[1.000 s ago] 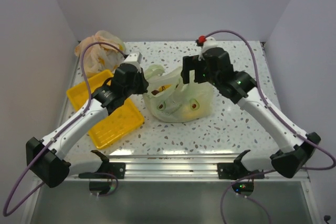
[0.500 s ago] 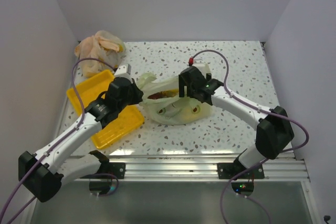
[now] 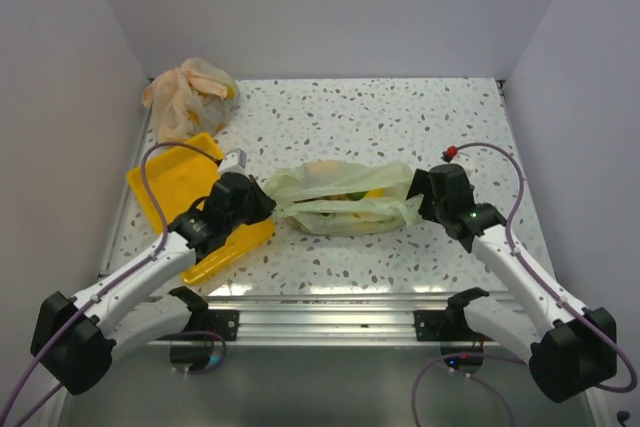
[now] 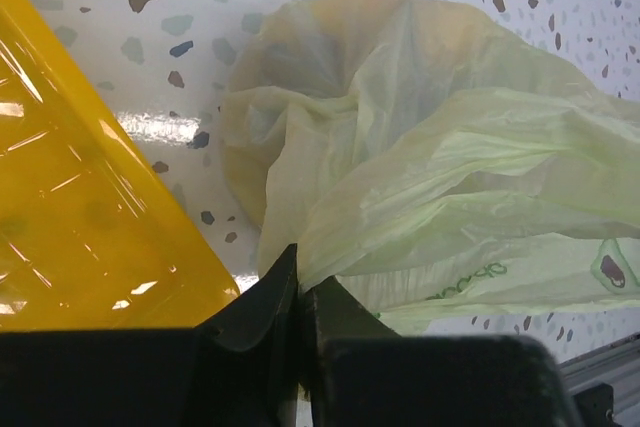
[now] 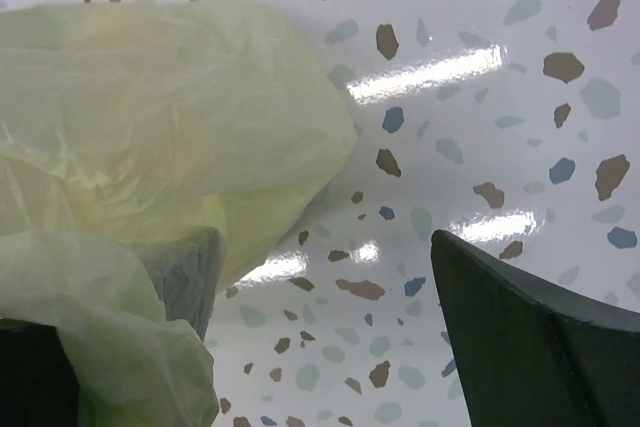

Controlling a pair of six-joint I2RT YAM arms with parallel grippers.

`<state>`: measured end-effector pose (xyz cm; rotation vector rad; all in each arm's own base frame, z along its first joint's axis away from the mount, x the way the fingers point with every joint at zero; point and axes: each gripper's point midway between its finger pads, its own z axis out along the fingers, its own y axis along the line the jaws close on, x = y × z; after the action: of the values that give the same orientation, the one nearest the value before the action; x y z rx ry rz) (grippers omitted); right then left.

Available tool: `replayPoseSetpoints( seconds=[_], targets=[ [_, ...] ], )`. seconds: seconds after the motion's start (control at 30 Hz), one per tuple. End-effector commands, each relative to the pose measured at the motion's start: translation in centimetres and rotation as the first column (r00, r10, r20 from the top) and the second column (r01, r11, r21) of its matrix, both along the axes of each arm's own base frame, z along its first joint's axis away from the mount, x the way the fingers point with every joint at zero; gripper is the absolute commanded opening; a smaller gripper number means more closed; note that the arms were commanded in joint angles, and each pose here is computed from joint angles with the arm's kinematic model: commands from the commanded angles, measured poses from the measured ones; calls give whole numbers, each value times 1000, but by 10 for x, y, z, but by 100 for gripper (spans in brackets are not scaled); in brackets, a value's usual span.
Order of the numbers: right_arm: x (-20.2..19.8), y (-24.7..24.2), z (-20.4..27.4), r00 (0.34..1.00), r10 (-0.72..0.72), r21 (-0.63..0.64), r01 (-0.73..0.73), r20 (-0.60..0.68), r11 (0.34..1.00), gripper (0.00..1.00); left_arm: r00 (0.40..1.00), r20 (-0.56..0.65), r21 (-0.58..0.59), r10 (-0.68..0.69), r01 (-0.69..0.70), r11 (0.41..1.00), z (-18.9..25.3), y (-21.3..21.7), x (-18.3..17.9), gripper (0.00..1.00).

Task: Untie the knot of the plastic bag and take out the fruit

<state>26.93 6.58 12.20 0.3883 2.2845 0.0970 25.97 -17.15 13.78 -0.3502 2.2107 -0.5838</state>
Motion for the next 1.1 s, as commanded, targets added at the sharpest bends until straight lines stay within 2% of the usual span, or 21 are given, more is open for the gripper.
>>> replayPoseSetpoints(
  seconds=[0.0,0.03,0.1,0.13,0.23,0.27,0.4,0.43,0.53,0.57,0.63,0.67,0.7,0.87,1.07],
  targets=[
    [-13,0,-13,997,35,21,-34,-73,999,90,999,40,2,26,-26,1000,9,3,11,13],
    [-13,1,-9,995,69,8,-69,-68,998,93,998,57,20,2,-3,1000,14,2,12,29],
    [-12,8,10,989,141,10,-140,-47,990,98,996,91,17,-20,19,1000,34,-1,15,49],
    [-10,10,18,986,162,7,-161,-33,987,99,994,108,33,-35,32,999,40,0,16,70],
    [-6,16,45,975,223,-5,-223,-4,975,99,988,142,51,-66,60,997,68,-1,16,99],
    [-3,17,57,972,234,-6,-234,7,972,99,983,163,42,-79,73,996,85,-5,18,100],
    [1,22,70,962,272,-14,-272,6,962,99,983,121,94,-136,125,988,101,-10,11,100],
    [2,23,70,962,272,-16,-272,6,962,99,976,142,102,-168,154,983,116,-19,8,100],
    [5,24,72,961,277,-20,-277,5,961,99,978,95,224,-188,163,961,114,-23,2,100],
    [6,25,71,959,283,-18,-283,-4,959,98,972,132,264,-195,155,952,132,-30,0,100],
    [6,27,71,955,297,-17,-297,-9,955,99,967,69,371,-247,205,906,122,-36,-7,100],
    [7,28,70,954,300,-17,-300,-14,954,99,966,91,390,-244,191,901,135,-37,-3,100],
    [7,28,70,953,303,-23,-303,-18,953,99,965,65,431,-255,204,879,129,-39,-3,100],
    [5,28,62,949,312,-30,-313,-40,949,99,936,102,534,-337,234,812,145,-59,6,100],
    [3,29,63,948,316,-21,-317,-30,948,99,920,35,641,-390,279,715,108,-78,24,100]
  ],
)
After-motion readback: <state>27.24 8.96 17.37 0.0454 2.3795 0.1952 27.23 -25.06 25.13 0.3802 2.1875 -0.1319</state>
